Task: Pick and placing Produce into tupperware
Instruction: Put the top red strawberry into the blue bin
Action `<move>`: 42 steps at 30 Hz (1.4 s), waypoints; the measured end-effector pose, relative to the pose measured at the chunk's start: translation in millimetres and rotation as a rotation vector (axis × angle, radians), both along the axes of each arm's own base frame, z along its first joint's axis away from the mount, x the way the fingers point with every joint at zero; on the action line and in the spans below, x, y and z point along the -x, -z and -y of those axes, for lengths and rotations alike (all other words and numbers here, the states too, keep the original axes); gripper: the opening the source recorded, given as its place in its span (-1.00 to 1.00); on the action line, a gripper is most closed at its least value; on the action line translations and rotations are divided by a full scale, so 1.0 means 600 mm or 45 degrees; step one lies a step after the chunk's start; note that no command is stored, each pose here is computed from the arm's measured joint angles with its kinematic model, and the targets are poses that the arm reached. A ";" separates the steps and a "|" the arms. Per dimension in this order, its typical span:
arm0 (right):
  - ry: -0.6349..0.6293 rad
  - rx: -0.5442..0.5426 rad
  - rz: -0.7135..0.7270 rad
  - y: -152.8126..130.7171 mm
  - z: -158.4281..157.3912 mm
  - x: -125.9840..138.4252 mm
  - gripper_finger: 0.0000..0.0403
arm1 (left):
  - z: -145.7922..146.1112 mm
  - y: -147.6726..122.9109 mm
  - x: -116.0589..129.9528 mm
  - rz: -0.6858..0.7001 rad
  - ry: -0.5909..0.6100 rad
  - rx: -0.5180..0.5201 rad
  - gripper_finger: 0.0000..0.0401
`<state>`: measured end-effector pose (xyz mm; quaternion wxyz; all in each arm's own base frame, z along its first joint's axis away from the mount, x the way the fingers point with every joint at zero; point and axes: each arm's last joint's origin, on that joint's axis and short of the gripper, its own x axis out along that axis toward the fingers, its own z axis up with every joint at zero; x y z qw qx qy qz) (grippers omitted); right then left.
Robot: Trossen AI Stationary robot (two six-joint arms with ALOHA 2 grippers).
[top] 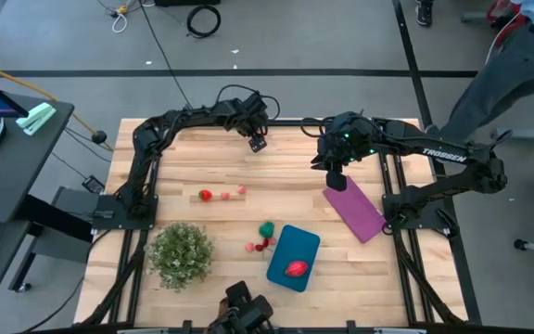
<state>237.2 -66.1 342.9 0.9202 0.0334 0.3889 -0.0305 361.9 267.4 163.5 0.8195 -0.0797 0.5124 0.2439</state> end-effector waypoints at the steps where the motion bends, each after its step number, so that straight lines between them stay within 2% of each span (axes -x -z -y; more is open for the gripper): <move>1: 0.000 0.000 0.000 0.000 0.000 0.000 -0.60 | -0.003 0.000 0.003 -0.003 -0.008 0.001 0.36; 8: -0.003 0.003 0.000 0.000 0.000 0.000 -0.60 | -0.024 0.018 0.016 -0.028 -0.056 0.022 0.36; 19: -0.006 0.006 0.000 0.000 0.000 0.000 -0.60 | -0.027 0.021 0.010 -0.012 -0.008 -0.016 0.36; 25: -0.007 0.007 0.000 0.000 0.000 0.000 -0.60 | -0.036 0.043 0.014 -0.009 -0.021 0.036 0.36; 34: -0.007 0.007 0.000 0.000 0.000 0.000 -0.60 | -0.042 0.040 0.014 0.019 0.001 0.019 0.36; 38: -0.007 0.007 0.000 0.000 0.000 0.000 -0.60 | -0.043 0.040 0.016 0.036 -0.047 0.042 0.27; 42: -0.007 0.007 0.000 0.000 0.000 0.000 -0.60 | -0.043 0.040 0.015 0.038 -0.049 0.040 0.03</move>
